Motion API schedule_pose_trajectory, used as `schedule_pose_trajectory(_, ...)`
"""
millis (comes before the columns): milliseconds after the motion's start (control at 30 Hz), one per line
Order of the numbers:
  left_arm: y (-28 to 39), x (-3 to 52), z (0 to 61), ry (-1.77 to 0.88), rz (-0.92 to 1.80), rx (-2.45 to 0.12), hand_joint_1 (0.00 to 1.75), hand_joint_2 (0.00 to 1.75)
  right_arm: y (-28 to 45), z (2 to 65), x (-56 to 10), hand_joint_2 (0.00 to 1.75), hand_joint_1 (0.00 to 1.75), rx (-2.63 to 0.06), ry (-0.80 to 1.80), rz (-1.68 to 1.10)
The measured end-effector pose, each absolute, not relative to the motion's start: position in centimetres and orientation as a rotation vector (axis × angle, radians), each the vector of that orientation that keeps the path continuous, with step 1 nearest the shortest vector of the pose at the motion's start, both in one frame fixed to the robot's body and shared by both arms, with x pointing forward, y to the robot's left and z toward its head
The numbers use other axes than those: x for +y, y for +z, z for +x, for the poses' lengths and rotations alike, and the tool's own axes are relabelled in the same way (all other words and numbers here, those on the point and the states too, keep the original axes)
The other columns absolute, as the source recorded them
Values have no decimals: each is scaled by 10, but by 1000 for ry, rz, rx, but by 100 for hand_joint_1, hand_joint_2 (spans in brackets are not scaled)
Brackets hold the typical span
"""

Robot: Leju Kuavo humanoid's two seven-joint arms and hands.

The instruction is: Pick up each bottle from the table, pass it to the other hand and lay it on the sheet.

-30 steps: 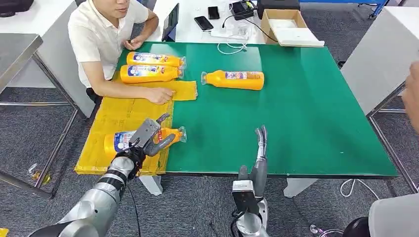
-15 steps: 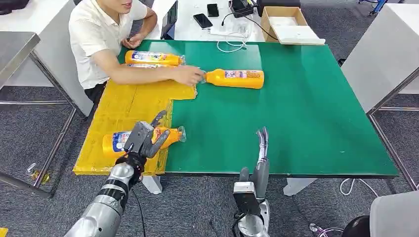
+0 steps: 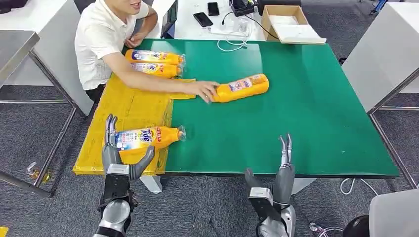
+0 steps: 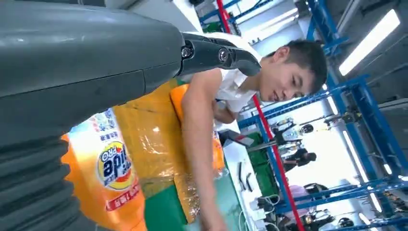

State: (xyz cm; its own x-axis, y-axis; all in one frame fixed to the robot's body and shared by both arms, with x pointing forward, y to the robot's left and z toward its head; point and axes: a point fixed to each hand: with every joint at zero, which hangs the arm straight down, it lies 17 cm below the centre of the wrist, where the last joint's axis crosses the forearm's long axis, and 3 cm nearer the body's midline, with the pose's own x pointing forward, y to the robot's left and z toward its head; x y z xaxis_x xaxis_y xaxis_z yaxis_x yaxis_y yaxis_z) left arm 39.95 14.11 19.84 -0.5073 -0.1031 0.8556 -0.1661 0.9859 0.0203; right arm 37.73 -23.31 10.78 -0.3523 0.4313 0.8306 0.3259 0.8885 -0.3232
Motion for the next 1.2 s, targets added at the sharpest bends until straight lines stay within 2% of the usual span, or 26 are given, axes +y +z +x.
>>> schedule_pose_trajectory(233,203,147,383,95,212,-2124,0,175,106,375,-245,175,0,-1968,233,-642)
schedule_pose_trajectory(633,195,141,375,49,185,-2111,0,175,60,402,-279,175,0,-1765,920,-988)
schedule_pose_trajectory(867,196,132,374,33,143,-2113,0,175,42,424,-306,175,0,-1659,988,-1031)
schedule_pose_trajectory(1200,204,90,377,-37,-3,-2134,0,175,11,487,-322,175,0,-1414,1081,-1021)
